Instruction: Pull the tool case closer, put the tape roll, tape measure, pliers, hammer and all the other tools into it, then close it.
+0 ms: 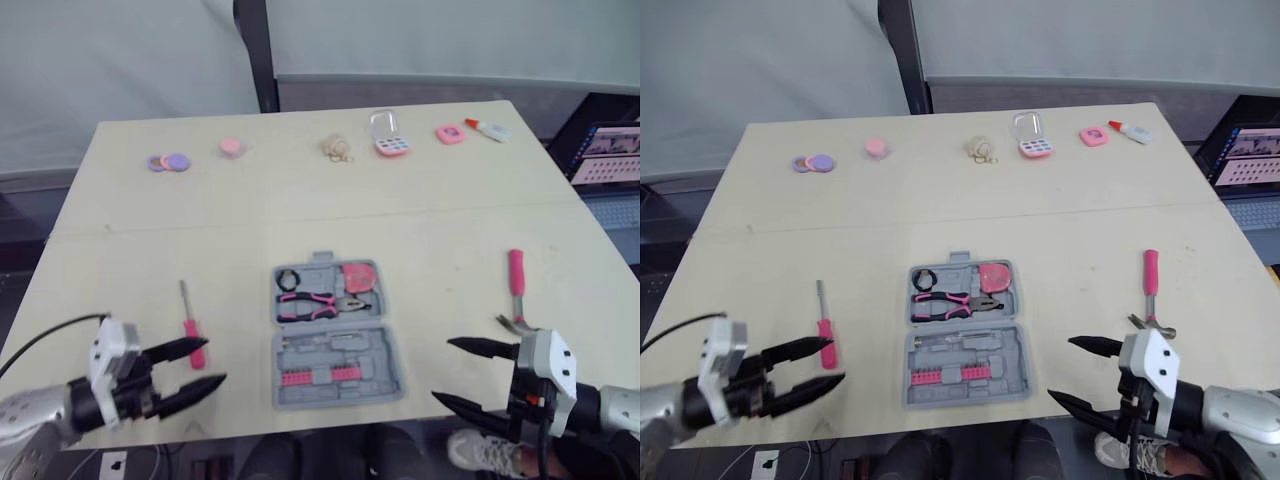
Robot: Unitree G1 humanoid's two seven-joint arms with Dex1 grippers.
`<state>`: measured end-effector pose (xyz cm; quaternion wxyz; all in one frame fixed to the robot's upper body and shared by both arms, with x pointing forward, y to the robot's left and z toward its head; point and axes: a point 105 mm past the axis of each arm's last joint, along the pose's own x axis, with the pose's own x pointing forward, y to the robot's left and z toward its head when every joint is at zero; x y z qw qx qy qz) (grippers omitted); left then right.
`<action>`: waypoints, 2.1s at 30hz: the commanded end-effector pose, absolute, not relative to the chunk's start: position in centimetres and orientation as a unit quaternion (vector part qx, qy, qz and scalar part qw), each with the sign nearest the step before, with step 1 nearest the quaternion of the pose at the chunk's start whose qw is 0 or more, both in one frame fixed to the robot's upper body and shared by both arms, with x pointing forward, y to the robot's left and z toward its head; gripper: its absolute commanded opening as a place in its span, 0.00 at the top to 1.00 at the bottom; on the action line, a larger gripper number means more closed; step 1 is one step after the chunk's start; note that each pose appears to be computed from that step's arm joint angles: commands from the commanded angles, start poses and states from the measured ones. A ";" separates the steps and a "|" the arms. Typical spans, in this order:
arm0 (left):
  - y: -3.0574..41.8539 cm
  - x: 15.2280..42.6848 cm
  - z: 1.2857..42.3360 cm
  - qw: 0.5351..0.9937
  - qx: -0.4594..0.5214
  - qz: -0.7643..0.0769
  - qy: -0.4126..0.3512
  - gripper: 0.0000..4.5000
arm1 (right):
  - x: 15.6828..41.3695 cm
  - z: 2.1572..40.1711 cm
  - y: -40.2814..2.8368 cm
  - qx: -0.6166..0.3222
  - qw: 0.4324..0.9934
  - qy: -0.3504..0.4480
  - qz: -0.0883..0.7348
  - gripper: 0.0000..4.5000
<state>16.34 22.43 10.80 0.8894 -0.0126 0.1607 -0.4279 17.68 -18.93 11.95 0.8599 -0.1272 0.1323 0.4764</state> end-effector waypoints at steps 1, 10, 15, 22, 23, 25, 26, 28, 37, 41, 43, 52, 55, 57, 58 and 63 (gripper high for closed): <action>23.3 14.4 10.8 0.904 0.013 -0.402 0.145 0.01 | 17.4 11.9 -19.1 -0.131 0.858 0.126 0.480 0.00; 24.7 11.5 9.5 0.916 0.015 -0.372 0.148 0.01 | 17.3 11.7 -19.4 -0.131 0.855 0.133 0.484 0.00; 23.7 12.6 10.3 0.911 0.031 -0.396 0.110 0.01 | 17.6 11.9 -19.4 -0.133 0.854 0.132 0.485 0.00; 18.5 15.8 14.1 0.856 0.076 -0.510 0.019 0.01 | 18.0 11.9 -20.5 -0.104 0.887 0.180 0.411 0.00; 17.8 15.9 14.4 0.849 0.076 -0.523 0.012 0.01 | 18.0 12.0 -20.5 -0.096 0.893 0.185 0.398 0.00; 16.8 16.0 14.7 0.835 0.073 -0.546 0.005 0.01 | 17.7 12.1 -20.5 -0.082 0.901 0.195 0.379 0.00; 16.4 15.9 14.7 0.831 0.069 -0.552 0.002 0.01 | 17.4 12.0 -20.5 -0.078 0.903 0.202 0.371 0.00; 16.0 15.9 14.7 0.826 0.063 -0.560 0.002 0.01 | 17.0 11.9 -20.7 -0.074 0.906 0.215 0.356 0.00; 16.0 17.0 14.0 0.824 0.051 -0.564 0.003 0.01 | 18.8 11.8 -24.1 -0.079 0.956 0.215 0.182 0.00; 15.6 17.4 13.9 0.815 0.054 -0.577 0.000 0.01 | 19.4 12.2 -26.0 -0.083 0.966 0.215 0.120 0.00; 15.5 17.6 13.8 0.813 0.053 -0.579 -0.002 0.01 | 19.9 12.8 -27.1 -0.077 0.970 0.213 0.087 0.00; 15.0 17.5 13.4 0.805 0.059 -0.591 -0.007 0.01 | 23.3 13.4 -31.4 -0.037 0.963 0.263 -0.042 0.00; 14.7 17.5 13.4 0.805 0.061 -0.590 -0.010 0.01 | 25.4 13.8 -32.3 -0.004 0.956 0.284 -0.074 0.00; 14.6 17.5 13.4 0.805 0.064 -0.590 -0.011 0.01 | 26.5 14.0 -32.7 0.008 0.953 0.291 -0.087 0.00; 14.6 17.5 13.4 0.806 0.065 -0.588 -0.012 0.01 | 27.0 14.1 -32.7 0.017 0.951 0.295 -0.090 0.00; 14.4 17.5 13.5 0.811 0.065 -0.581 -0.015 0.01 | 28.6 13.6 -33.1 0.046 0.937 0.327 -0.112 0.00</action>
